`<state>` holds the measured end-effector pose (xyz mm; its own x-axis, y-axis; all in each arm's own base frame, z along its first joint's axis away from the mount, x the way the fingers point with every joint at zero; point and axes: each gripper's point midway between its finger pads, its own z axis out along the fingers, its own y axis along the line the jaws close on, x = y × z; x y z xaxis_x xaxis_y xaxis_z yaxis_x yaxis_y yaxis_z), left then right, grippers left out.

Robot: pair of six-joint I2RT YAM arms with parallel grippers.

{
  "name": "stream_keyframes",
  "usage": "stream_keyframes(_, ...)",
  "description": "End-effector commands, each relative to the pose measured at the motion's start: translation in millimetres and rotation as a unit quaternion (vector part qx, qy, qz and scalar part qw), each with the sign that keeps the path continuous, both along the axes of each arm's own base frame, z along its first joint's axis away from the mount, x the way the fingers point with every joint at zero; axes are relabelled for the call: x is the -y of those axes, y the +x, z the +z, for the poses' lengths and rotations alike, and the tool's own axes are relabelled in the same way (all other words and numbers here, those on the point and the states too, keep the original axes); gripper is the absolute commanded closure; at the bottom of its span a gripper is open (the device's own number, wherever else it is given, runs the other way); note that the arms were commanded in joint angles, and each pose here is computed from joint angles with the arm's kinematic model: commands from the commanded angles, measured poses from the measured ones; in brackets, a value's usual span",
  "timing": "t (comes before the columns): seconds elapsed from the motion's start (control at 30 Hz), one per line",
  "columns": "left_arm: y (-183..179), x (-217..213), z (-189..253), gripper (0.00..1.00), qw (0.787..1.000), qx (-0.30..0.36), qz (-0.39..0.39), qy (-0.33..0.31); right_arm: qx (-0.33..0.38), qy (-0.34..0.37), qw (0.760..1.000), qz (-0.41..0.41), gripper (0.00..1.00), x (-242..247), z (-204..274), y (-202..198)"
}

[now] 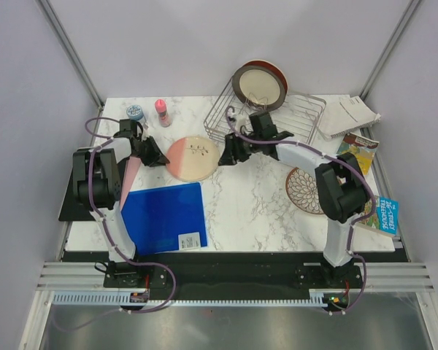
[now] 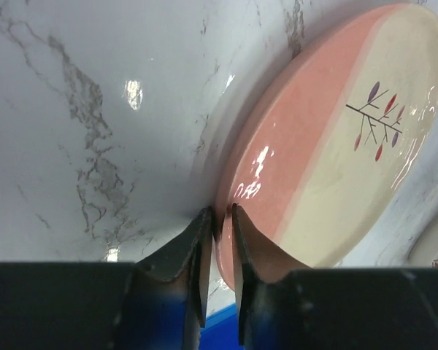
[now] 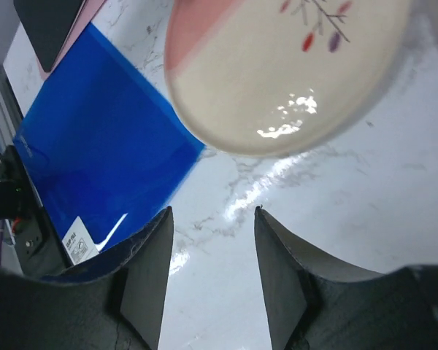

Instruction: Load the plates into the dish rack

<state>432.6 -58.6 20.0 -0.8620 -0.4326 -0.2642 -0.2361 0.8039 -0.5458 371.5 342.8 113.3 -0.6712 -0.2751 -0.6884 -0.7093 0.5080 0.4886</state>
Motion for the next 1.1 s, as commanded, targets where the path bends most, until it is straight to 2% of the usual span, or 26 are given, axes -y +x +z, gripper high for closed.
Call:
stream_keyframes(0.0, -19, 2, -27, 0.78, 0.999, -0.038, -0.037, -0.001, -0.098, 0.048, 0.993, -0.036, 0.44, 32, 0, -13)
stream_keyframes(0.17, -26, 5, -25, 0.98, 0.996, -0.047, -0.069, -0.023, -0.126, 0.06, 0.989, -0.041, 0.44, 39, -13, -26)
stream_keyframes(0.4, -45, 30, -10, 0.98, 0.976, -0.063, -0.176, -0.109, -0.177, 0.108, 0.975, -0.084, 0.42, 34, -24, -31)
stream_keyframes(0.5, -44, 31, -3, 0.98, 0.969, -0.049, -0.211, -0.116, -0.211, 0.138, 0.96, -0.121, 0.41, 31, -30, -28)
stream_keyframes(0.63, -56, 35, -1, 0.98, 0.959, -0.072, -0.237, -0.137, -0.23, 0.166, 0.944, -0.169, 0.39, 30, -35, -19)
stream_keyframes(0.7, -55, 36, 0, 0.98, 0.955, -0.071, -0.247, -0.146, -0.215, 0.16, 0.941, -0.208, 0.38, 35, -43, -6)
stream_keyframes(0.87, -53, 37, -2, 0.98, 0.954, -0.069, -0.254, -0.144, -0.187, 0.12, 0.944, -0.243, 0.33, 17, -61, 19)
stream_keyframes(1.07, -47, 37, -1, 0.98, 0.956, -0.07, -0.247, -0.143, -0.162, 0.016, 0.946, -0.28, 0.33, 22, -89, 30)
